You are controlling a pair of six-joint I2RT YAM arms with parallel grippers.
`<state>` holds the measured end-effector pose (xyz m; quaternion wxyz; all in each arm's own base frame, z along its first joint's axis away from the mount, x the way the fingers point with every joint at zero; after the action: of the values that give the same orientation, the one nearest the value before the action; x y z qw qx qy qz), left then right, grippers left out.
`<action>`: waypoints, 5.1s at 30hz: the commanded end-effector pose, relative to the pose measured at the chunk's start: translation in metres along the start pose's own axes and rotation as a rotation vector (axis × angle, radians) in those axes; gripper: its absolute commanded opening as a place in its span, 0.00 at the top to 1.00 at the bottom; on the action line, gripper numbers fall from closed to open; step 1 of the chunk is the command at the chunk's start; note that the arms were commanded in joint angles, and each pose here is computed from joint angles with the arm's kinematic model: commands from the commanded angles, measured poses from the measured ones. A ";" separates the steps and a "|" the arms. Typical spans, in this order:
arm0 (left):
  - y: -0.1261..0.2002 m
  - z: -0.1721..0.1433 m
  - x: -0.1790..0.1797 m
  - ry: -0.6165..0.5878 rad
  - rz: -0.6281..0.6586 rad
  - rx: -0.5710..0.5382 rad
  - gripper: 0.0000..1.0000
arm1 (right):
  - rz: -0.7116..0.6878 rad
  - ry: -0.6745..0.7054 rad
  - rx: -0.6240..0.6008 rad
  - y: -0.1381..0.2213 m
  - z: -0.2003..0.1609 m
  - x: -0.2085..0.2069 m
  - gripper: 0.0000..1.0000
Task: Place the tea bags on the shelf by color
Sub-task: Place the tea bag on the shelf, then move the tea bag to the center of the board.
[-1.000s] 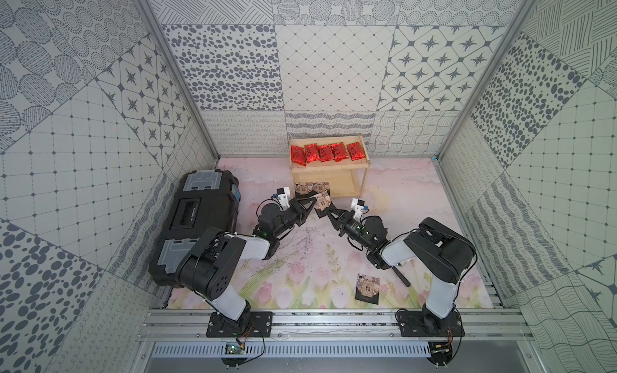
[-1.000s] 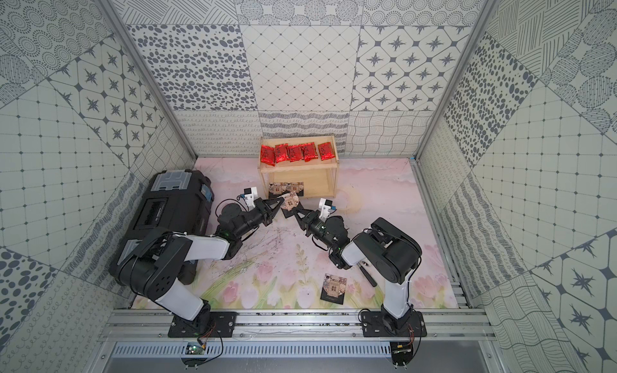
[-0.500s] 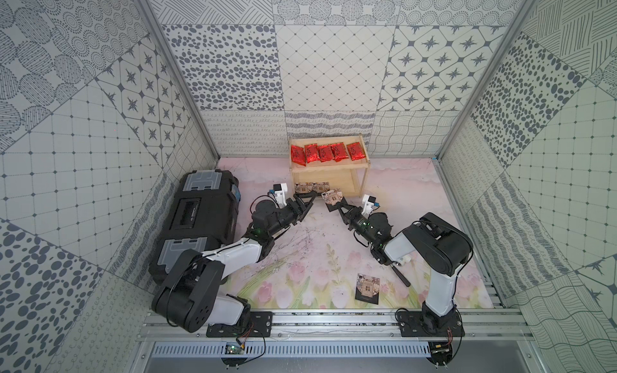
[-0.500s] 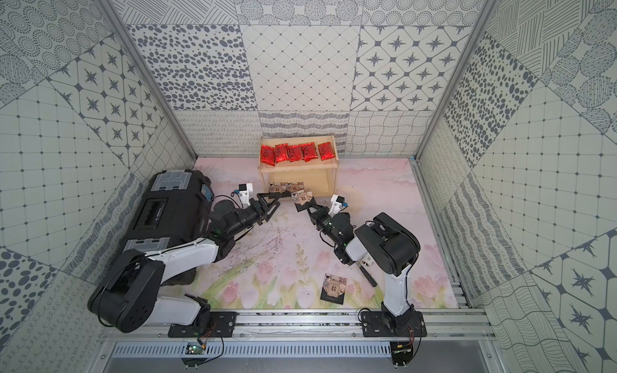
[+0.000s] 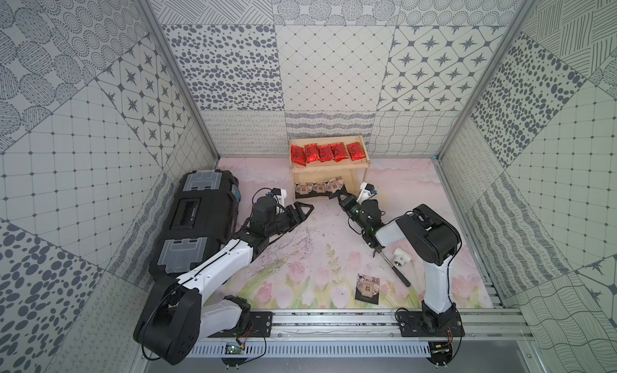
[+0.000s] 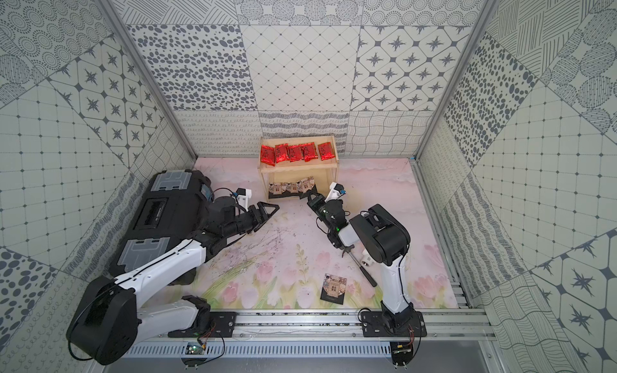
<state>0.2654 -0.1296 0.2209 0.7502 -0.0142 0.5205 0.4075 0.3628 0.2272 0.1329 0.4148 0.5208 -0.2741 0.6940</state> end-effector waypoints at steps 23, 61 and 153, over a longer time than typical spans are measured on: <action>0.002 -0.012 0.011 -0.053 0.078 0.121 0.21 | -0.172 0.002 -0.123 -0.040 0.009 -0.034 1.00; 0.004 -0.014 0.010 -0.068 0.050 0.106 0.21 | -0.335 -0.148 -0.035 -0.044 0.014 -0.045 0.39; -0.062 -0.065 0.023 -0.077 0.001 0.373 0.56 | -0.129 0.451 0.686 0.137 -0.073 0.027 0.71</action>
<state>0.2394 -0.1741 0.1333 0.7123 0.1832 0.5881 0.3363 0.2112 0.2350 0.1467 0.3469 0.3681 0.1737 0.8450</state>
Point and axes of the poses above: each gripper's point midway between its finger pads, its own y axis back along the fingers, its own x axis along the line the jaws close on, z = x × y, the point moved 10 cm from there along y, back along the fingers, and after that the axes turned 5 degrees about -y, right-handed, at the moved point
